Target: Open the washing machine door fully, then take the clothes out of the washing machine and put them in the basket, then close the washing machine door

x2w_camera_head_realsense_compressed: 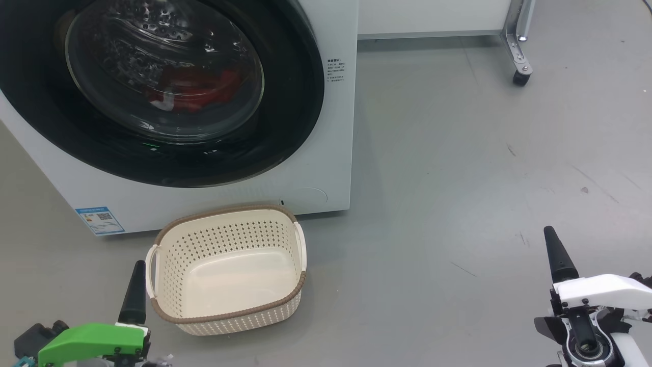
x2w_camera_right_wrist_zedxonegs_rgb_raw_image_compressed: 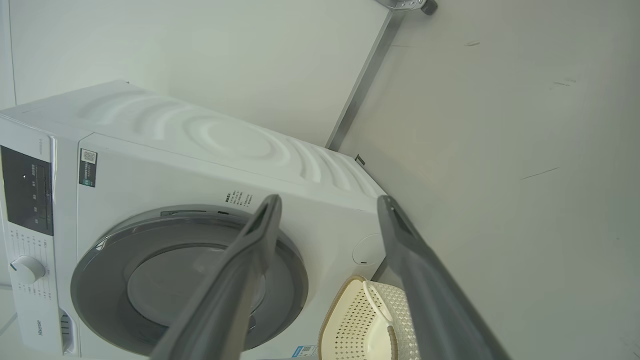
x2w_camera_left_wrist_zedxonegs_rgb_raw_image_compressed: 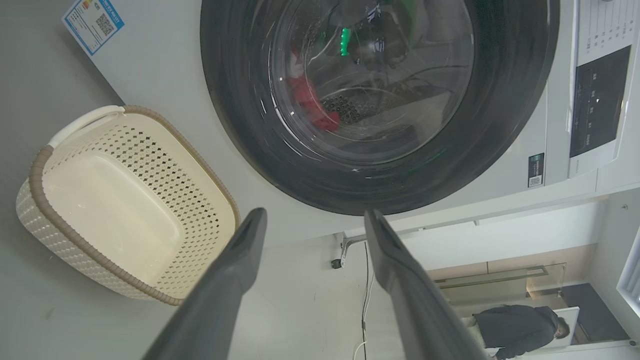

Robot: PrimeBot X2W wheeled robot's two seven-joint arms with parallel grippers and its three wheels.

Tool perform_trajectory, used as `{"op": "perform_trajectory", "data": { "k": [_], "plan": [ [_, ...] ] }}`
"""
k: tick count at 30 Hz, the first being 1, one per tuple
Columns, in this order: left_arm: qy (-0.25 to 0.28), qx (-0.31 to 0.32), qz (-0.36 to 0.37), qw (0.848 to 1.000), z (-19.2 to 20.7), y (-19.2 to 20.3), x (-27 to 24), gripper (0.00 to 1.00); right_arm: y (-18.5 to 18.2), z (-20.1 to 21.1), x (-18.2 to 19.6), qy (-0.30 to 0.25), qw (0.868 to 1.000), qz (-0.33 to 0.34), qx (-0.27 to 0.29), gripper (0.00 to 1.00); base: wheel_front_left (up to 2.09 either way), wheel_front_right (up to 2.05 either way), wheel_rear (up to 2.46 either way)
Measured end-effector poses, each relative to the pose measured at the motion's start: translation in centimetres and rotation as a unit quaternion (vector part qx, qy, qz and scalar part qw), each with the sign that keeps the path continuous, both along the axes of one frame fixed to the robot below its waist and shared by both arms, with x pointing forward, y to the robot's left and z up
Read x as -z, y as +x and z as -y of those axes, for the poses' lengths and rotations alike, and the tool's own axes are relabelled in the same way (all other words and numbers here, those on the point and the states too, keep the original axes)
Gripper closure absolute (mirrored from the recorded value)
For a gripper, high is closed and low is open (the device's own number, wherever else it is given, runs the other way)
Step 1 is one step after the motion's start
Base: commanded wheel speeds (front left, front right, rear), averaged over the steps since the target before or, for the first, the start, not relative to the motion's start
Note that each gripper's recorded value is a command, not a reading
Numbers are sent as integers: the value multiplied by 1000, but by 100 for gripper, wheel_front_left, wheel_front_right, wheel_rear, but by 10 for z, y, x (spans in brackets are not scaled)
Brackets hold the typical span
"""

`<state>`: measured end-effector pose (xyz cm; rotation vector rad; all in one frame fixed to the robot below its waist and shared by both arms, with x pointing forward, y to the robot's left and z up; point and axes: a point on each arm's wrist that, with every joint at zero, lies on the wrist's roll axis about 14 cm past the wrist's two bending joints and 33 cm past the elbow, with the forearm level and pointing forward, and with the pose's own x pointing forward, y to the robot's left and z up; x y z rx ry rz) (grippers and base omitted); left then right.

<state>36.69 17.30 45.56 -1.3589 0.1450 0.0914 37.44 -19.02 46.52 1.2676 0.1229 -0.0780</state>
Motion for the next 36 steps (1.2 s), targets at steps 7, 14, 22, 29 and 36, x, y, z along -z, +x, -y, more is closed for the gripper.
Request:
{"op": "perform_trajectory", "data": {
  "k": [7, 14, 22, 29, 36],
  "plan": [
    [50, 12, 1, 999, 1, 1, 1, 0, 7, -5, -8, -59, 998, 13, -22, 0, 0, 0, 0],
    [103, 27, 3, 994, 2, 0, 2, 0, 12, -11, -11, -117, 992, 22, -44, 0, 0, 0, 0],
    [176, 32, 21, 984, -4, 6, -7, 0, 17, -15, -15, -191, 979, 36, -66, 0, 0, 0, 0],
    [236, 39, 29, 970, -4, 7, -9, 0, 21, -17, -20, -257, 962, 49, -82, 0, 0, 0, 0],
    [292, 48, 38, 955, -4, 7, -11, 0, 28, -20, -29, -307, 945, 70, -91, 0, 0, 0, 0]
  ]
}}
